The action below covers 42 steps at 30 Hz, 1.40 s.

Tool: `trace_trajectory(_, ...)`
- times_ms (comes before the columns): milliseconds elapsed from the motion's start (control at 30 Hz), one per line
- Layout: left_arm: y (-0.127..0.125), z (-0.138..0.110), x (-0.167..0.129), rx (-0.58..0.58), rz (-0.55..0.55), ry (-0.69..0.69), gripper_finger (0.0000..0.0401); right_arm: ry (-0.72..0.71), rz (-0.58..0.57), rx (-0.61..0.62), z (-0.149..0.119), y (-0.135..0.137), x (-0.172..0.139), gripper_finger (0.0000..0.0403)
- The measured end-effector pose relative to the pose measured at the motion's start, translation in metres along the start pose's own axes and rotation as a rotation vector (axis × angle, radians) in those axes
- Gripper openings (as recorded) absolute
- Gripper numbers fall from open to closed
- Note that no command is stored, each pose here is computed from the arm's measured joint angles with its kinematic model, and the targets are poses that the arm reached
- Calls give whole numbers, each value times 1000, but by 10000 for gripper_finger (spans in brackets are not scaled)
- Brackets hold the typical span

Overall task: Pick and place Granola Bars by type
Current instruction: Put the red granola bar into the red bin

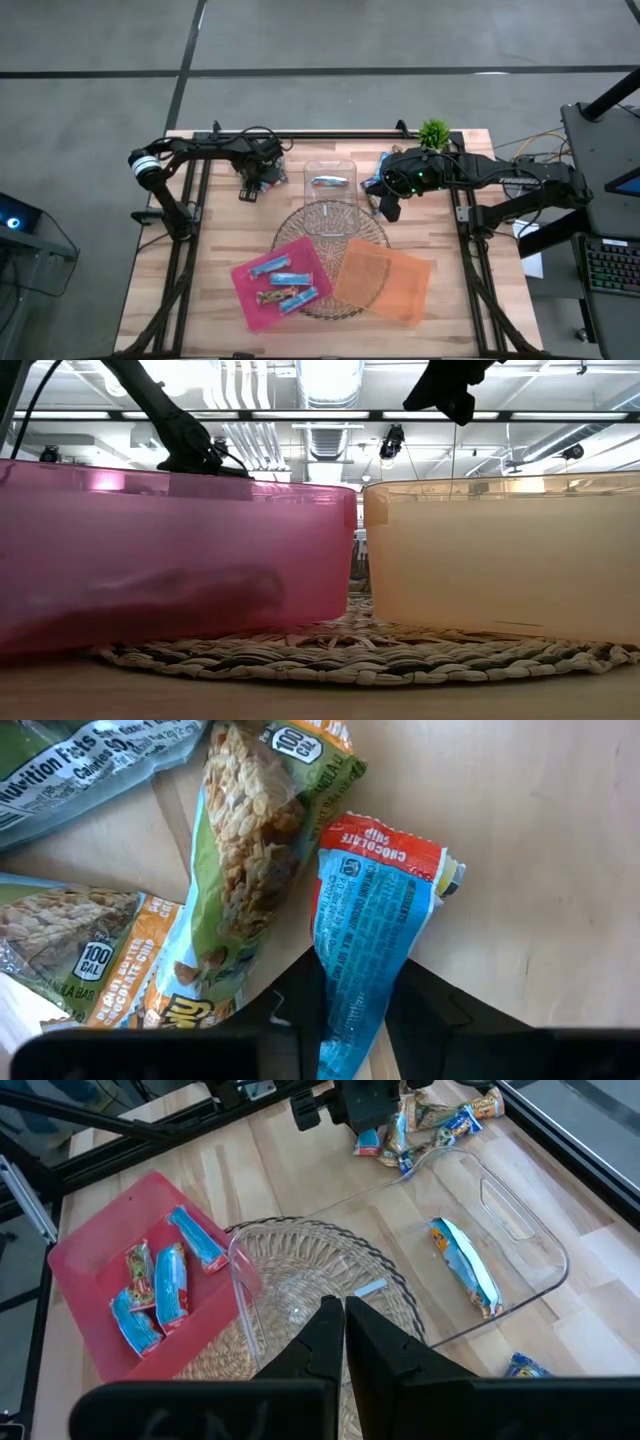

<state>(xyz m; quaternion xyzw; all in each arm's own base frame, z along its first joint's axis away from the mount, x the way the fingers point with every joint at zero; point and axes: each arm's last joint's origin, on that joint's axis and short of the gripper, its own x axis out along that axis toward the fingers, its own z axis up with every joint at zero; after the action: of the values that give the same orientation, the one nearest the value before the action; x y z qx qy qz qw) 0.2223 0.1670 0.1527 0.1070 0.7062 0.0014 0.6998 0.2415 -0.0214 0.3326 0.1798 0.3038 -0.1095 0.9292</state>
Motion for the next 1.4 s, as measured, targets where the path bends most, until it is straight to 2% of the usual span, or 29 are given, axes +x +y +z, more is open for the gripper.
trace_trajectory(700,-2,-2,-4,-24,-45,36,61,-1,-2,0,0,0,0,8)
trace_trajectory(933,8,4,-29,-65,-67,52,60,-2,-3,-5,0,0,0,8)
trace_trajectory(1033,9,8,-44,-100,-114,49,60,-2,-3,-11,0,0,0,8)
trace_trajectory(1233,2,20,-78,-170,-193,74,60,-2,-2,-22,0,0,0,8)
trace_trajectory(1400,-12,37,-114,-128,-187,71,60,-2,-2,-26,0,0,0,8)
